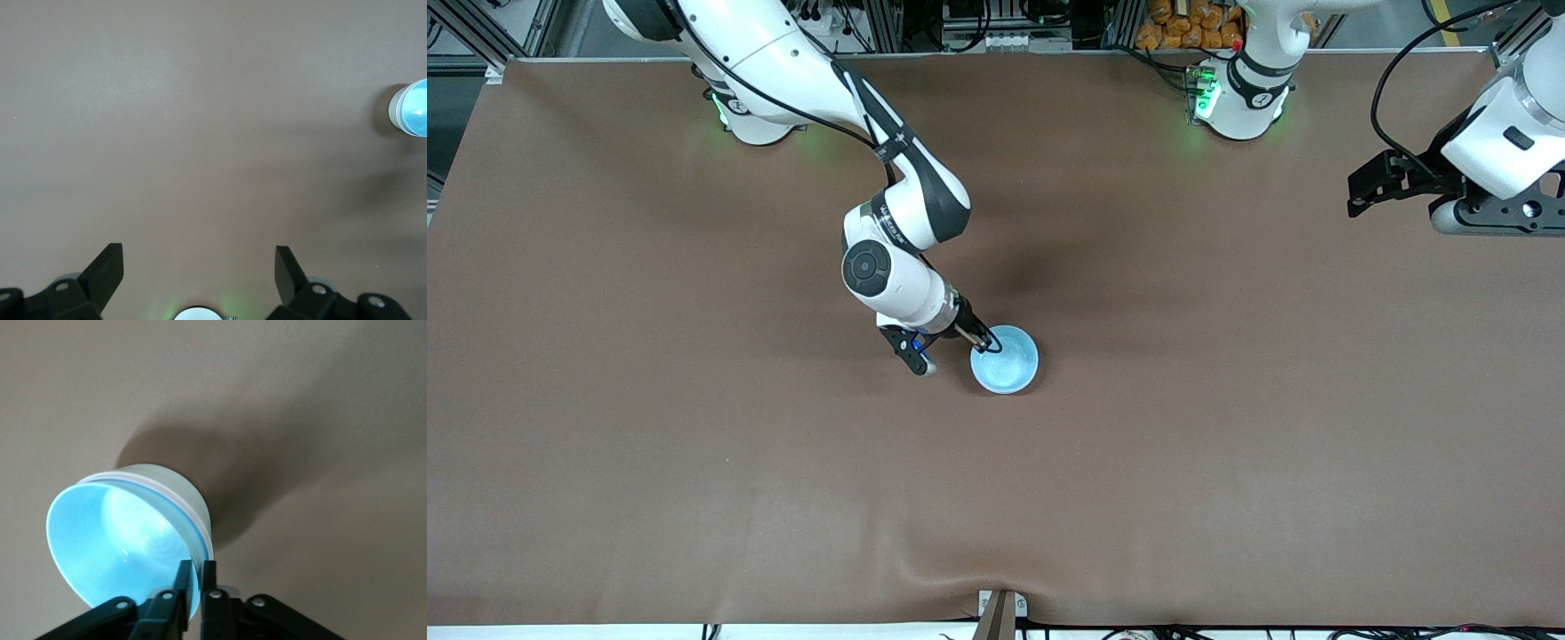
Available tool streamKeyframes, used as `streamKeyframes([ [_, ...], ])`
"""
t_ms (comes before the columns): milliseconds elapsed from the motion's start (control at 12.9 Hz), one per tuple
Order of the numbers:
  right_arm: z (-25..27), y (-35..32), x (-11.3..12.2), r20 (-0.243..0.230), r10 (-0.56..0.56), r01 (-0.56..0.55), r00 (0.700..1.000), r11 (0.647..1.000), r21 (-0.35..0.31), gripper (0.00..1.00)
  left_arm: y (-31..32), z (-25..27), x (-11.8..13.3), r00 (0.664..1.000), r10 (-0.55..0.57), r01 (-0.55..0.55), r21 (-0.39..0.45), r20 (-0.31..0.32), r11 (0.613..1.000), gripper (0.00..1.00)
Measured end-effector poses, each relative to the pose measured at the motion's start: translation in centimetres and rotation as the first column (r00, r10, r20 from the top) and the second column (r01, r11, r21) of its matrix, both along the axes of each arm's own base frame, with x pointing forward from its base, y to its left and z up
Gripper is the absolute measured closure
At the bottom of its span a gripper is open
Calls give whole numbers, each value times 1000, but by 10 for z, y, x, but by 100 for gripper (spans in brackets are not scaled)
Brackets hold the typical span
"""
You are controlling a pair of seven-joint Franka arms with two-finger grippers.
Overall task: Stack pink and blue bowls on white bowl
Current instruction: 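Open the right gripper to release the blue bowl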
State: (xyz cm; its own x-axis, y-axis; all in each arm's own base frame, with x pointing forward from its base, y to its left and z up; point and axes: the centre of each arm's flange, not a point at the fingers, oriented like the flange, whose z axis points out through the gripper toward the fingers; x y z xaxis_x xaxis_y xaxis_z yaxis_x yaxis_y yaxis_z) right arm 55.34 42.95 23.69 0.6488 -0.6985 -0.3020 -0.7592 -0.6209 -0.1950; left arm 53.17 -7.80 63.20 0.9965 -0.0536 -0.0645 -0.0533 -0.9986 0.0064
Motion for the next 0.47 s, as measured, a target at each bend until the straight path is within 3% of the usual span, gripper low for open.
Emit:
streamKeyframes([
  [311, 8, -1, 7, 8, -10, 10, 1000, 1000, 6, 39, 3, 1, 0, 1000, 6, -6, 0, 2, 1000, 0],
  [466, 29, 1, 15, -28, 11, -10, 1000, 1000, 8, 17, 4, 1, 1, 1000, 7, -7, -1, 5, 1000, 0],
])
